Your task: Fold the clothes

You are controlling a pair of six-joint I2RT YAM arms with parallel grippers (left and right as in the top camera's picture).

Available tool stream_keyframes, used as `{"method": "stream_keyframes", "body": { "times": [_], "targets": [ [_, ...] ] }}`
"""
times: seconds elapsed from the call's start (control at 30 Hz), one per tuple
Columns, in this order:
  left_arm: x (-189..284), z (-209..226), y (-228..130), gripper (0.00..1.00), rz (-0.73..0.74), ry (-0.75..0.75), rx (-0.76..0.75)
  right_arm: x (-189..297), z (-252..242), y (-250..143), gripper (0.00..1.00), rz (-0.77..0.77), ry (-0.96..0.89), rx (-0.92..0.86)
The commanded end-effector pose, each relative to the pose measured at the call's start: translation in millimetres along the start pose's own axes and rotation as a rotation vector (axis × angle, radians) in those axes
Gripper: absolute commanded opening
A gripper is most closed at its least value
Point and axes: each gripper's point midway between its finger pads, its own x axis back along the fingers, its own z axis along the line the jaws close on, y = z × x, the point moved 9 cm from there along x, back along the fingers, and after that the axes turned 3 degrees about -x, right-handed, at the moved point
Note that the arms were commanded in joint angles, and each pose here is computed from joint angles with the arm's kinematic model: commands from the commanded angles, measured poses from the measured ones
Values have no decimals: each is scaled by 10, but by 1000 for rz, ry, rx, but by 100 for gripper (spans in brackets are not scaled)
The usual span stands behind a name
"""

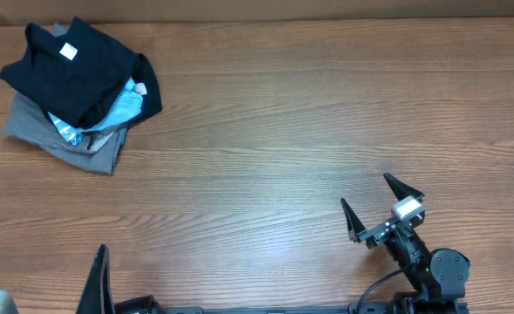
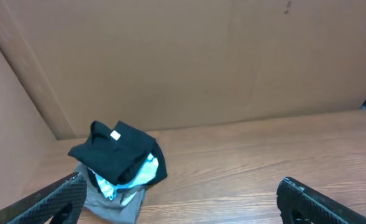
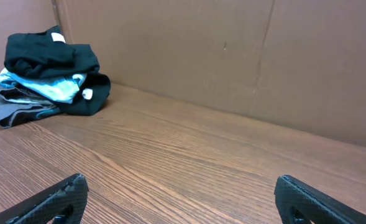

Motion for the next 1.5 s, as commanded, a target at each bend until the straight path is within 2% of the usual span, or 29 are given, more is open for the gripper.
{"method": "stream_keyframes", "body": {
  "times": [0.0,0.2,0.3,0.4,0.6,0.77,0.9,1.03,1.2,1.47],
  "targets": [
    [-14,16,2,100,4,6,-8,2,3,-22,100,-3,5,-6],
    [-14,16,2,100,4,6,-8,2,3,-22,100,-3,5,-6],
    [-4,137,-15,100,32,153,-100,2,3,-22,100,-3,5,-6],
    [13,219,-25,100,51,254,-106,2,3,-22,100,-3,5,-6],
    [-40,247,-33,100,74,265,-103,2,3,-22,100,-3,5,-6],
    [-279,288,-131,100,168,185,-100,2,3,-22,100,-3,5,-6],
    [-676,290,-237,100,249,53,-106,2,3,-22,100,-3,5,-6],
    [-1080,297,-331,100,235,3,-114,2,3,-22,100,-3,5,-6],
    [-1433,306,-625,100,154,12,-124,2,3,-22,100,-3,5,-6],
    [-1599,222,-1514,100,13,17,-139,2,3,-22,100,-3,5,-6]
  ]
}}
